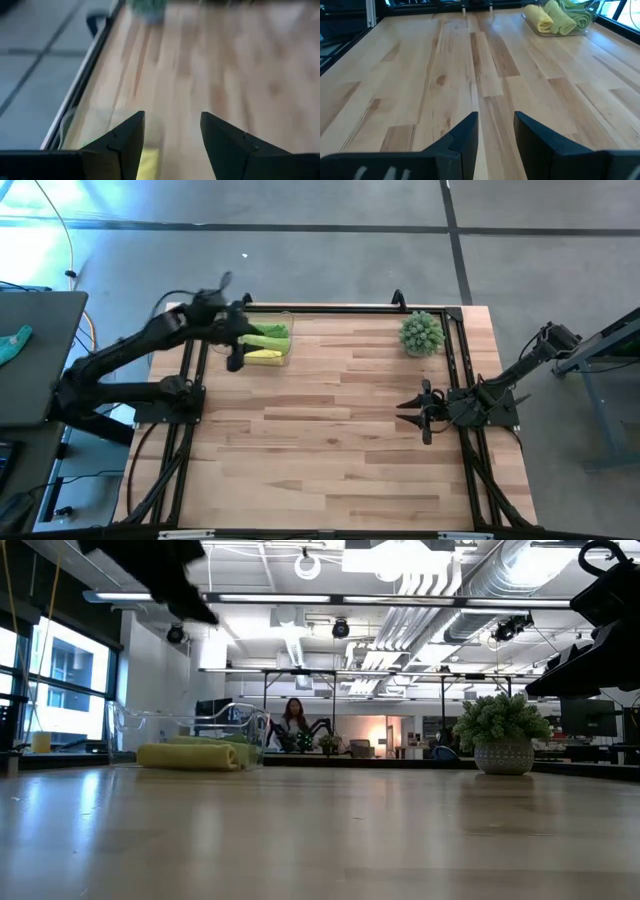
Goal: Roll microfiber towels into tight, uniform cylinder then place into a basket
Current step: Return to Home Position
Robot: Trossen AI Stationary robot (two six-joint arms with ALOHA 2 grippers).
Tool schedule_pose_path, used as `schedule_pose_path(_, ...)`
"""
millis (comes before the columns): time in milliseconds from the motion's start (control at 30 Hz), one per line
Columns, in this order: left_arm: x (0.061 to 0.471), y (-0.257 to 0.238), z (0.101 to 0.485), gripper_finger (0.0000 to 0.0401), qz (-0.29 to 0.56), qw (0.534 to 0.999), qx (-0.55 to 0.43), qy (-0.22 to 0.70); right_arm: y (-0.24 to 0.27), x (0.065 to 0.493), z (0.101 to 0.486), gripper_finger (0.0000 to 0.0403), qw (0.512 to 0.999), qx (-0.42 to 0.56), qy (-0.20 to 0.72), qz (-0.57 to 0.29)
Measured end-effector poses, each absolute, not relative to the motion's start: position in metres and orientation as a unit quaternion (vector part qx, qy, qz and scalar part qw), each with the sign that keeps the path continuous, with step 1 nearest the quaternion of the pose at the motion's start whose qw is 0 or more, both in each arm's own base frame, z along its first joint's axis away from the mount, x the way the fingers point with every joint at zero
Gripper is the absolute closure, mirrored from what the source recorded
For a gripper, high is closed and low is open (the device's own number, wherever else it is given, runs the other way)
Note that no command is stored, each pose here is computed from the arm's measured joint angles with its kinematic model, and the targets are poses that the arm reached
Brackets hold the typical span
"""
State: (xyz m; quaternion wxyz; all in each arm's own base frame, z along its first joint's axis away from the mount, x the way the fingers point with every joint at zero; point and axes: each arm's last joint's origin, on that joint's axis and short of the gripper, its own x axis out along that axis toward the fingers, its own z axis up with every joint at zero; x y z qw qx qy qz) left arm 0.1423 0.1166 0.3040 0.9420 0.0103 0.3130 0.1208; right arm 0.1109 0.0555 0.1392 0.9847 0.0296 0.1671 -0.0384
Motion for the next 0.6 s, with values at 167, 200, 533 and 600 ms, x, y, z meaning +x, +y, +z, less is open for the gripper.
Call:
schedule_pose_path(167,0.124,0.079,0.316,0.0219,0.106,0.968,-0.011,0.225,0.056,0.111,0.139,0.0284,0.985,0.03,0.167,-0.038)
schedule_pose_path(200,0.121,0.073,0.314,0.0219,0.103,0.972,-0.021,0.212,0.056,0.111,0.139,0.0284,0.985,0.03,0.167,-0.038)
schedule_pose_path(533,0.114,0.039,0.247,0.022,0.119,0.986,-0.076,0.087,0.055,0.111,0.139,0.0284,0.985,0.03,0.167,-0.039)
schedule_pose_path(600,0.116,0.036,0.232,0.022,0.126,0.988,-0.075,0.058,0.056,0.111,0.139,0.0284,0.985,0.03,0.167,-0.038)
